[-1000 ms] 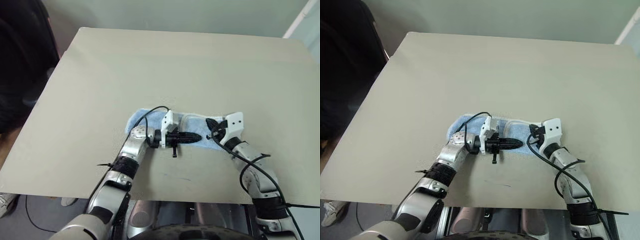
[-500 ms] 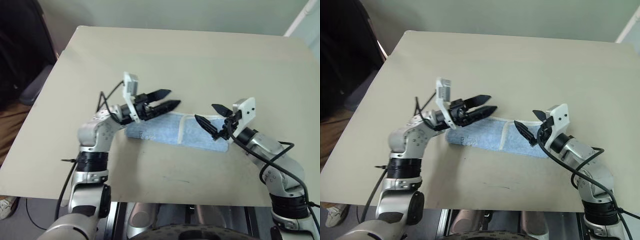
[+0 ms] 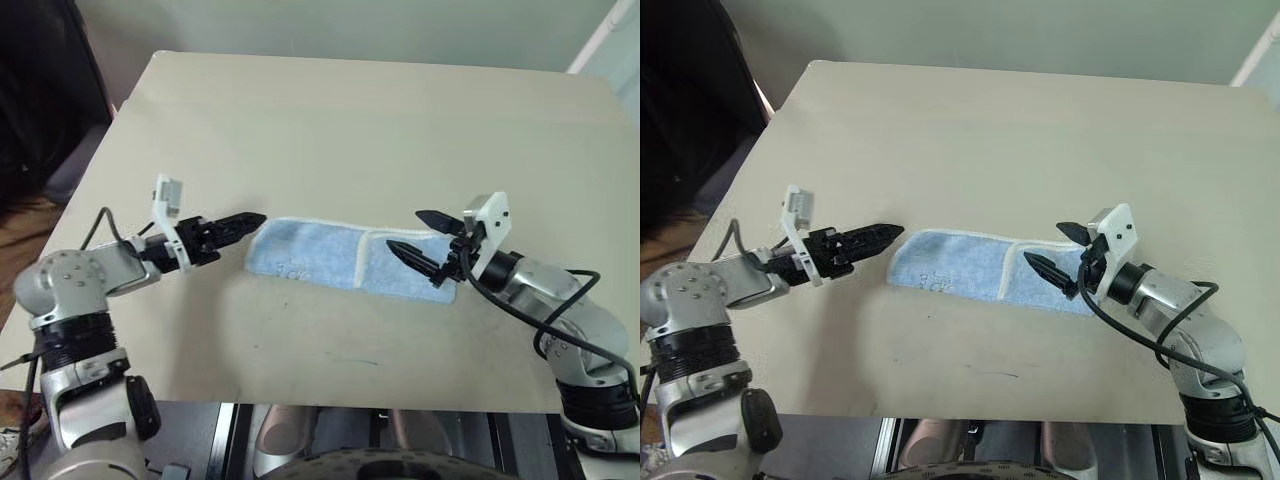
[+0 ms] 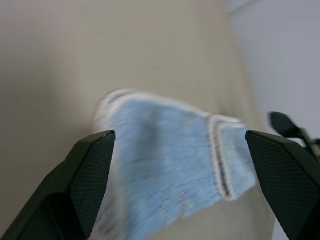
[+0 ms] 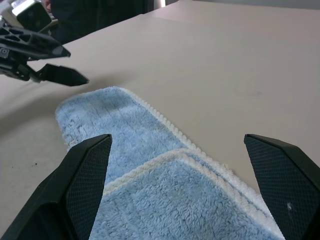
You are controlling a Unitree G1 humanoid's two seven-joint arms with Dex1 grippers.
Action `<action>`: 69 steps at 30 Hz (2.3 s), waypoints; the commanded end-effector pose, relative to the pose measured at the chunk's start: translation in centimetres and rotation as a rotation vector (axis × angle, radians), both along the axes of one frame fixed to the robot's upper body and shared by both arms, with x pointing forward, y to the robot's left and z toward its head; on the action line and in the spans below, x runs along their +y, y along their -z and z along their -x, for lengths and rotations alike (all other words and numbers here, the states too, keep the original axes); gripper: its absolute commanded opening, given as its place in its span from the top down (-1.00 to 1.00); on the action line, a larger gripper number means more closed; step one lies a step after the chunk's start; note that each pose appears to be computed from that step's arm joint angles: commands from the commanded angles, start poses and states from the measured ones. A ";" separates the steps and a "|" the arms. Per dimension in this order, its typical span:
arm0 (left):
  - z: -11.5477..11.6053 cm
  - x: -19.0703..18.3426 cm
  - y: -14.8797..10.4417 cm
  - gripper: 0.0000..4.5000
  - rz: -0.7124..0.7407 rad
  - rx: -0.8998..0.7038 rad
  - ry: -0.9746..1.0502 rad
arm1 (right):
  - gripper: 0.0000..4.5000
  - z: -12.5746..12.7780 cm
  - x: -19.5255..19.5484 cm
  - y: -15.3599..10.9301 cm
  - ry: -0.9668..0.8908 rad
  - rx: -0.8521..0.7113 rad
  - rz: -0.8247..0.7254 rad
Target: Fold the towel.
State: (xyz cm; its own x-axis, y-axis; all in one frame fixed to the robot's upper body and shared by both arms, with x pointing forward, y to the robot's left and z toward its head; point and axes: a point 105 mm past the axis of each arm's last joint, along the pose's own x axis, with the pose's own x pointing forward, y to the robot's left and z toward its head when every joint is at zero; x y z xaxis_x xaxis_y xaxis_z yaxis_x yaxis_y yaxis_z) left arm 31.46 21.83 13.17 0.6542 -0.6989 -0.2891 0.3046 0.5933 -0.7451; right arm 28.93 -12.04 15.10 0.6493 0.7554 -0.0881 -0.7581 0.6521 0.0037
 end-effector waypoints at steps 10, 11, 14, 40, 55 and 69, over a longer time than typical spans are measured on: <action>2.2 1.0 0.2 -1.00 0.077 0.178 0.035 | -0.99 -0.7 0.1 -0.5 0.021 -0.010 -0.056; 2.2 0.8 0.2 -1.00 0.078 0.186 0.046 | -0.99 -0.7 0.0 -0.3 0.027 -0.007 -0.050; 2.3 0.6 0.7 -1.00 0.061 0.220 0.053 | -0.99 -0.8 0.0 -0.1 0.037 -0.005 -0.051; 0.8 -0.9 2.7 -0.14 0.134 0.360 0.031 | -1.00 -1.1 -0.8 0.6 0.151 -0.024 -0.034; -0.2 -0.9 0.0 0.98 0.185 0.264 0.060 | -1.00 -1.2 -1.2 0.8 0.177 -0.027 -0.030; 1.1 -7.4 -4.8 0.98 0.007 0.009 0.428 | -1.00 -0.3 -3.8 0.5 0.250 -0.052 0.002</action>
State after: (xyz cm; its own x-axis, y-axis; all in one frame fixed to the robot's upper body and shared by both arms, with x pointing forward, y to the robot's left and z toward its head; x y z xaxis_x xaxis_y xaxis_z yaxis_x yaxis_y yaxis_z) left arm 30.85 15.72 16.58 0.3530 -0.8853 -0.3027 0.4262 0.4402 -0.7903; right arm 29.56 -15.64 12.90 0.8113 0.5744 -0.1086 -0.5763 0.8171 0.0160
